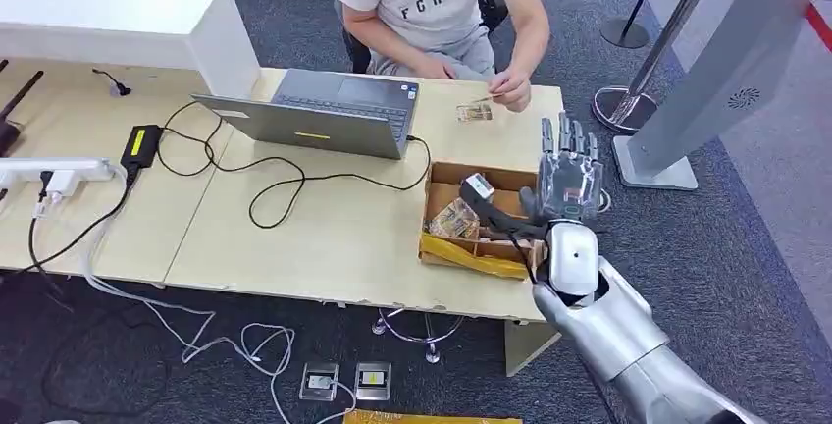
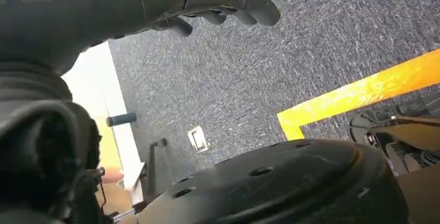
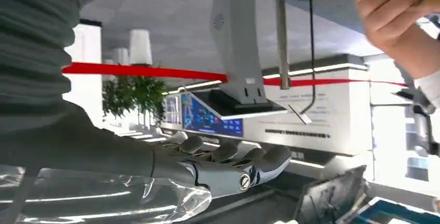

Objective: Pass the card to the sensor for recognition and then transmit it.

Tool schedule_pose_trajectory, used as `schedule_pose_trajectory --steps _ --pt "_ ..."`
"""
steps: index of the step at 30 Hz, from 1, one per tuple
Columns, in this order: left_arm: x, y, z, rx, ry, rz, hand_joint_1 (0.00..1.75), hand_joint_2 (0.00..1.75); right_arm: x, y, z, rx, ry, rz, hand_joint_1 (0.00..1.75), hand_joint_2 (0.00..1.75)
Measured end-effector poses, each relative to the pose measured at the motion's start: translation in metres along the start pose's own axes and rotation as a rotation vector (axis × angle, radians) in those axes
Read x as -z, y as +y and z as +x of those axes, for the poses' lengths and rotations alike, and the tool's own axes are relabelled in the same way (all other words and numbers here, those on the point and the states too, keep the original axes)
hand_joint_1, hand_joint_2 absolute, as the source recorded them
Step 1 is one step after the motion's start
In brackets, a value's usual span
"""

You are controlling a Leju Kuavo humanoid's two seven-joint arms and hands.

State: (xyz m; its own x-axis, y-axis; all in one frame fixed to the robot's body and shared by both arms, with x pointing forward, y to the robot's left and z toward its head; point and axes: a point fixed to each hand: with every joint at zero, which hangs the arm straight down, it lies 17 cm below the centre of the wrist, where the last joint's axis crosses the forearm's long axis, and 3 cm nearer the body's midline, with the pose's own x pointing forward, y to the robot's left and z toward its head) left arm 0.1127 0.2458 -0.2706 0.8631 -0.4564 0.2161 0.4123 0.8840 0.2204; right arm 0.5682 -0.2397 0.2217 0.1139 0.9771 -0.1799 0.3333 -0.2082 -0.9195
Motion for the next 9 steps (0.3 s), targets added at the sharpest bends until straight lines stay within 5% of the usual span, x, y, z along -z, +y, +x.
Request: schedule_pose_trajectory --steps 9 --pt "-0.001 -0.007 -0.007 -0.025 0.027 -0.031 0.0 0.0 0.0 0.012 -0.113 -0.036 0.209 0.055 0.0 1.75"
